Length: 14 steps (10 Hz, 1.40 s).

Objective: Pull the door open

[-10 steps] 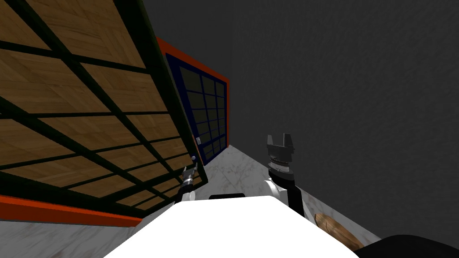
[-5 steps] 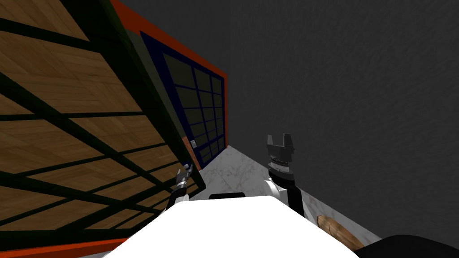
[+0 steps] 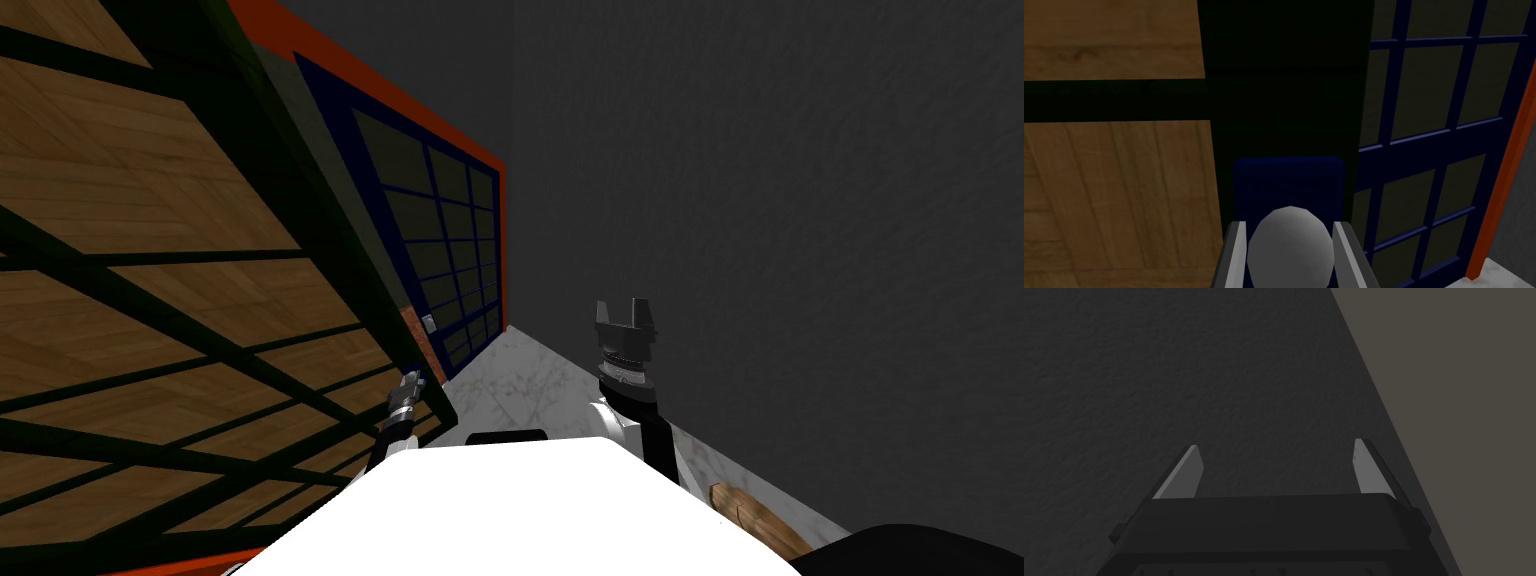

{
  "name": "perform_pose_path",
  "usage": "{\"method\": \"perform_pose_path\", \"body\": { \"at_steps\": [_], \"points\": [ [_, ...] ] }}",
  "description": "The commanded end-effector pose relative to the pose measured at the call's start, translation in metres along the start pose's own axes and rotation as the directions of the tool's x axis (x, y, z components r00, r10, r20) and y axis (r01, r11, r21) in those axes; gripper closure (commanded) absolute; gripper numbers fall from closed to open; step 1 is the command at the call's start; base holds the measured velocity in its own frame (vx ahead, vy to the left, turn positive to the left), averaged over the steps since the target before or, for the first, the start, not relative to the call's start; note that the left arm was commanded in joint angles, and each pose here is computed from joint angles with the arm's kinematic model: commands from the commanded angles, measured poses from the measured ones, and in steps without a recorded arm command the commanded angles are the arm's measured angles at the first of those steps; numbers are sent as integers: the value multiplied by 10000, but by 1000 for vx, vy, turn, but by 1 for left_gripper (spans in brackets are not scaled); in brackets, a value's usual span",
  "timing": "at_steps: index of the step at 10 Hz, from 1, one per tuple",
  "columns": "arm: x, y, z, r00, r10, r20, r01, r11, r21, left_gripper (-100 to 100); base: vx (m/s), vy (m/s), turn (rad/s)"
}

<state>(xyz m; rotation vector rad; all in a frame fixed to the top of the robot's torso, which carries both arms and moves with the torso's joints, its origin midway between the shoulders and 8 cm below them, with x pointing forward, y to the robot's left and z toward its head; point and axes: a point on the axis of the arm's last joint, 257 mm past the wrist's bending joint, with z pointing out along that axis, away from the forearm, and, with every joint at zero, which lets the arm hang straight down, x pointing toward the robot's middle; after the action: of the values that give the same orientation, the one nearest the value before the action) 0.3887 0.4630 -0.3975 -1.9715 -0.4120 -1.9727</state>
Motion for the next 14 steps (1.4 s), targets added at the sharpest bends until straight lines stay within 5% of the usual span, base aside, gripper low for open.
{"method": "perform_pose_path", "body": {
  "at_steps": [1, 3, 10, 14],
  "points": [
    [-17, 20, -14, 10000, -20, 40, 20, 10000, -25, 100, -11, 1, -7],
    [-17, 20, -14, 10000, -20, 40, 20, 10000, -25, 100, 0, 0, 0],
    [6, 318, -89, 9998, -183, 34, 186, 9907, -1350, 100, -223, 8, -72],
    [-20, 367, -160, 9998, -171, 113, 188, 9843, -1757, 100, -167, 3, -49]
  ]
}}
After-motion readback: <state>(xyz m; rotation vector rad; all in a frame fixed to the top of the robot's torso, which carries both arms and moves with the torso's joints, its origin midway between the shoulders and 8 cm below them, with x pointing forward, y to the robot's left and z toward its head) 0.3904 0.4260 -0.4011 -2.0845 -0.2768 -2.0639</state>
